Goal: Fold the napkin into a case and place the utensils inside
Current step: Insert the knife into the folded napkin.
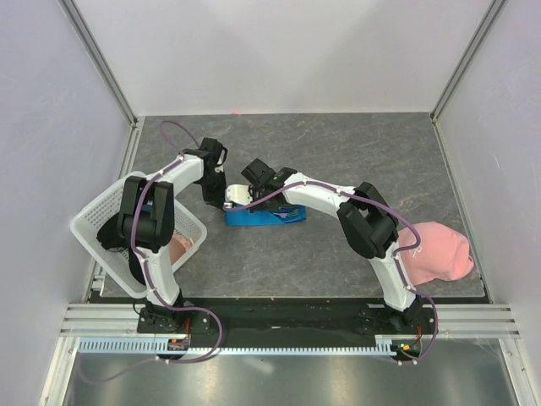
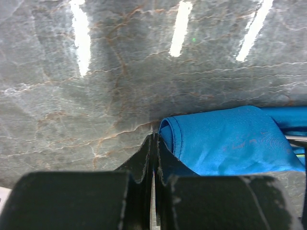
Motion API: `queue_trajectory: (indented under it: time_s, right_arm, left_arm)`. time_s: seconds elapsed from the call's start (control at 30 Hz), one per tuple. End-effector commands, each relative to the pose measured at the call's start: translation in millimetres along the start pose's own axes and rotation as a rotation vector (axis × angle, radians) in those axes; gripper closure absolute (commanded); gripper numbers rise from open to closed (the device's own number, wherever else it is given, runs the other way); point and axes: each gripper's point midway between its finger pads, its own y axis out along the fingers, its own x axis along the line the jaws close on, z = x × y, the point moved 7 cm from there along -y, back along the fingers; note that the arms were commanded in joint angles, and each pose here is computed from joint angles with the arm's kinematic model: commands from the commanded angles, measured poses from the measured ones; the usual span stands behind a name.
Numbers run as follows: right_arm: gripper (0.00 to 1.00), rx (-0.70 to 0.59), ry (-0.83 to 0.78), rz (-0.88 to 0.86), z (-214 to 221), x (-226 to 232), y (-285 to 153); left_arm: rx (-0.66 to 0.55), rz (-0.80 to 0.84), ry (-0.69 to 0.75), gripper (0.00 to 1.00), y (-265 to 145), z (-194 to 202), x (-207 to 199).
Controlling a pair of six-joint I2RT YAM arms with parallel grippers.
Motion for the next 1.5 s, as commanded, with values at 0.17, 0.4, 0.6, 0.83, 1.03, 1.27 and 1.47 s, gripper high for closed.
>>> queue_trajectory:
  time_s: [0.17, 0.4, 0.6, 0.83, 1.03, 1.27, 1.47]
  right_arm:
    - [1.0, -0.107, -0.02, 0.018, -24, -9, 3]
    - [1.0, -0.114, -0.019, 0.018, -28, -11, 8]
    - [1.0, -0.111, -0.028, 0.032, -31, -11, 8]
    - [1.0, -0.121, -0.014, 0.02, -33, -8, 11]
    - [0.69, -0.135, 0.039, 0.062, -32, -12, 8]
    - [0.46, -0.151, 0.084, 0.145, -32, -22, -9]
    - [0.34, -0.13, 0.125, 0.239, -25, -31, -44]
  left_arm:
    - [-0.039, 0.053, 0.015, 0.98, -3, -12, -14]
    - [-0.032, 0.057, 0.018, 0.98, -1, -11, -15]
    - [-0.025, 0.06, 0.023, 0.98, 0, -9, -19]
    - [-0.037, 0.055, 0.028, 0.98, -1, -11, -20]
    - [-0.067, 0.033, 0.021, 0.97, -10, -13, -18]
    - [-0.101, 0.014, 0.019, 0.81, -26, -16, -15]
    - [-0.128, -0.004, 0.025, 0.68, -45, -14, -13]
